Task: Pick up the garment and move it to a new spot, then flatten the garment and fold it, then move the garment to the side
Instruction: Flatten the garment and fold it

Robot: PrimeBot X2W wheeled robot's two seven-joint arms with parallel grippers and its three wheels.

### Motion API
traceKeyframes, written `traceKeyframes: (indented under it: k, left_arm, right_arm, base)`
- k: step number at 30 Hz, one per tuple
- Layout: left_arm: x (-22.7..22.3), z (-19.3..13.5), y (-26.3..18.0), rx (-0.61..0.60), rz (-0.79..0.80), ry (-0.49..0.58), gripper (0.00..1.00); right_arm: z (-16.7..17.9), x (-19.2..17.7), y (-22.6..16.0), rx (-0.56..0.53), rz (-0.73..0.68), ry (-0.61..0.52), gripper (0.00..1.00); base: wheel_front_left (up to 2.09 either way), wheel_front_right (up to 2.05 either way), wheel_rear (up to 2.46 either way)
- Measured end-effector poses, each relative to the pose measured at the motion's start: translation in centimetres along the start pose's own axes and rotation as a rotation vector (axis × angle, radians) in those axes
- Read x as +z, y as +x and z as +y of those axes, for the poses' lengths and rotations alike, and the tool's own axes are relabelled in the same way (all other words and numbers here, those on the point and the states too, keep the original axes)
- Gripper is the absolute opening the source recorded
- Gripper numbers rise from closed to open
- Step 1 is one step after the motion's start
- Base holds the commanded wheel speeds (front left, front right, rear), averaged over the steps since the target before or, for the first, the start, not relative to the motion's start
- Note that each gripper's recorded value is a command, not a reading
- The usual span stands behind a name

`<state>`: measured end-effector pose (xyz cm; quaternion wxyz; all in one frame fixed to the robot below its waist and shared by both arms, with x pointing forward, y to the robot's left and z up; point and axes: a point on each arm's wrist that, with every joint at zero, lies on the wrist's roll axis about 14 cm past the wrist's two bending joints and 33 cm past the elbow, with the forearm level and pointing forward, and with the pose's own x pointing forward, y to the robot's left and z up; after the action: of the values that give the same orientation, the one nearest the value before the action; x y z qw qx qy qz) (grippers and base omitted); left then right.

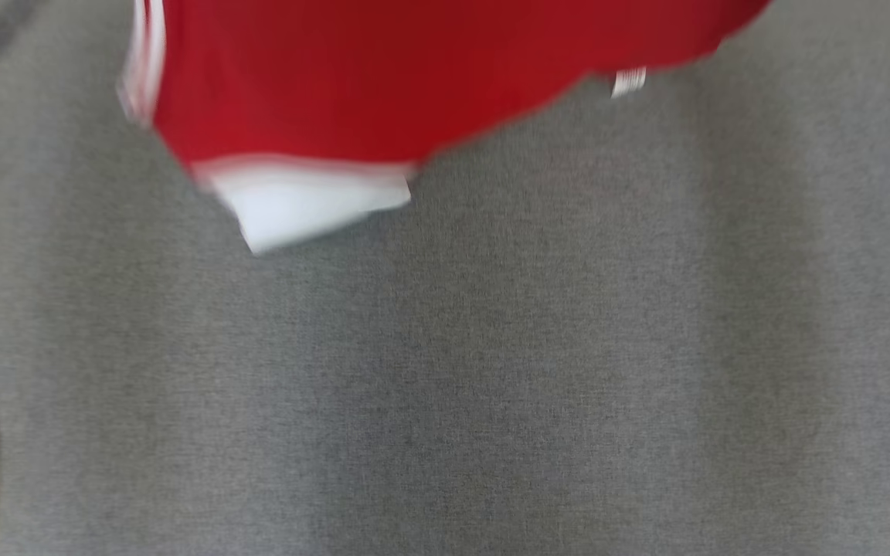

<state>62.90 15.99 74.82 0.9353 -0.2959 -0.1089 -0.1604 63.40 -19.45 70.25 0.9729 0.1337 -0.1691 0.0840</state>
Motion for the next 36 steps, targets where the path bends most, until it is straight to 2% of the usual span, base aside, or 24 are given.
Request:
traceKeyframes:
  k: [5,8,14,20,25,28,32,36]
  left_arm:
    - [2.9,-0.6,5.0,-0.014,-0.113,-0.015,0.00]
    - [3.3,-1.1,7.2,-0.040,-0.141,0.020,0.00]
    - [2.6,-0.9,10.5,-0.066,-0.186,0.031,0.00]
    - [-0.3,1.3,11.3,-0.039,-0.154,0.022,0.00]
    - [-0.7,2.2,10.3,-0.025,-0.146,0.005,0.00]
    - [-2.6,2.4,8.8,-0.040,-0.124,-0.055,0.00]
    - [-4.5,3.2,5.1,-0.039,-0.134,-0.112,0.00]
    - [-7.8,4.3,-0.4,-0.018,-0.097,-0.159,0.00]
  right_arm:
    - [-1.4,1.9,4.7,-0.041,-0.081,0.028,0.00]
    - [-2.1,2.5,6.7,-0.068,-0.125,0.055,0.00]
    - [-3.0,2.9,9.4,-0.092,-0.193,0.031,0.00]
    - [-2.9,0.4,9.6,-0.085,-0.156,0.006,0.00]
    - [-2.0,-0.9,8.1,-0.051,-0.135,0.013,0.00]
    - [-2.6,-2.0,5.9,-0.048,-0.110,0.024,0.00]
    - [-3.3,-4.5,1.5,-0.034,-0.045,0.044,0.00]
    - [-3.5,-6.6,-4.1,-0.031,0.025,0.094,0.00]
  base:
    - [0.00,0.00,0.00]
    - [0.00,0.00,0.00]
    - [0.00,0.00,0.00]
    - [0.00,0.00,0.00]
    - [0.00,0.00,0.00]
    - [0.00,0.00,0.00]
    - [0.00,0.00,0.00]
    - [0.00,0.00,0.00]
